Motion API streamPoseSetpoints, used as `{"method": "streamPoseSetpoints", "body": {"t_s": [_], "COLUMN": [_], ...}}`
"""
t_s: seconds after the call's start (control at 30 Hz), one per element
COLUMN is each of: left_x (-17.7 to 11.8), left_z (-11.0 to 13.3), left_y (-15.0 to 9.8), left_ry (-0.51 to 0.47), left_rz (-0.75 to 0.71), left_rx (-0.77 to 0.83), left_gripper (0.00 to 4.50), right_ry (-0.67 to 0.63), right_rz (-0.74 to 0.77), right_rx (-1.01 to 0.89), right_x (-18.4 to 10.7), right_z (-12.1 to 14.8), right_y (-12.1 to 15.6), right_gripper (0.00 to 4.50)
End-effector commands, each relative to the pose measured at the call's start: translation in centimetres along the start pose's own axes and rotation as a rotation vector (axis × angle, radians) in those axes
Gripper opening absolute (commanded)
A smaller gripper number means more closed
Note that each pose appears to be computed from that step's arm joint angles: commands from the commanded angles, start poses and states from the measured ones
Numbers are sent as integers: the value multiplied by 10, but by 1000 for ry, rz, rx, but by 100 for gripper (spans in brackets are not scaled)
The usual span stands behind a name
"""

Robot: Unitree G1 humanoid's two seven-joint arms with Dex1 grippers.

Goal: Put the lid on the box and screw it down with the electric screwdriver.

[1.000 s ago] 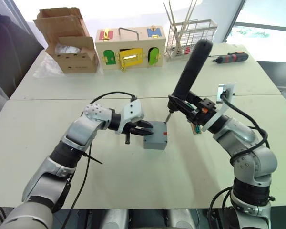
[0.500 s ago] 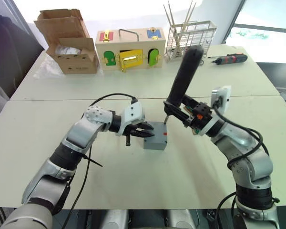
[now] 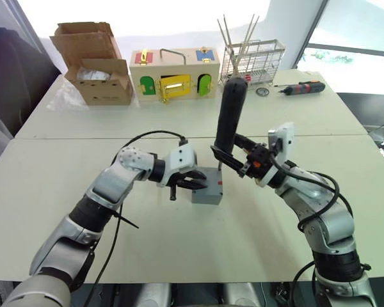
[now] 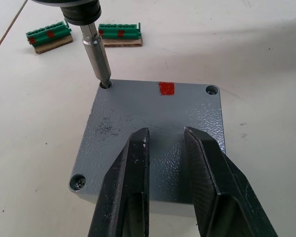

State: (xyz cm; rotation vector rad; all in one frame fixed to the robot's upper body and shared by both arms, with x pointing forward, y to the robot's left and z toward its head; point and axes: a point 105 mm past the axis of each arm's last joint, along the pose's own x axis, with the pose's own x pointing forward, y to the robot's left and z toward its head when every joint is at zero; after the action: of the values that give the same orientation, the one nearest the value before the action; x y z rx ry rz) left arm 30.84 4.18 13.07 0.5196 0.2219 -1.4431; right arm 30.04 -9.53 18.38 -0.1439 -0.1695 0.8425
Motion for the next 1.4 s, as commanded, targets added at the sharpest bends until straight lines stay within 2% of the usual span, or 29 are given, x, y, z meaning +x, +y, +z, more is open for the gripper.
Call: {"method": "streamPoseSetpoints", "body": {"t_s": [0.03, 0.7, 1.4], "left_x": [0, 0, 3], "left_z": [-10, -8, -11], "left_y": [-1, -2, -1], "left_ry": [34, 35, 38], "left_rz": [3, 17, 18], "left_rx": [-25, -19, -21], "left_gripper": [108, 108, 108], "right_ry": [155, 179, 135], "right_rz": [41, -3, -53], "right_rx": [114, 136, 118], "right_x": [-4, -8, -7], "right_z": [-47, -64, -54], "right_y": [11, 2, -9], "right_gripper": [187, 187, 187]}}
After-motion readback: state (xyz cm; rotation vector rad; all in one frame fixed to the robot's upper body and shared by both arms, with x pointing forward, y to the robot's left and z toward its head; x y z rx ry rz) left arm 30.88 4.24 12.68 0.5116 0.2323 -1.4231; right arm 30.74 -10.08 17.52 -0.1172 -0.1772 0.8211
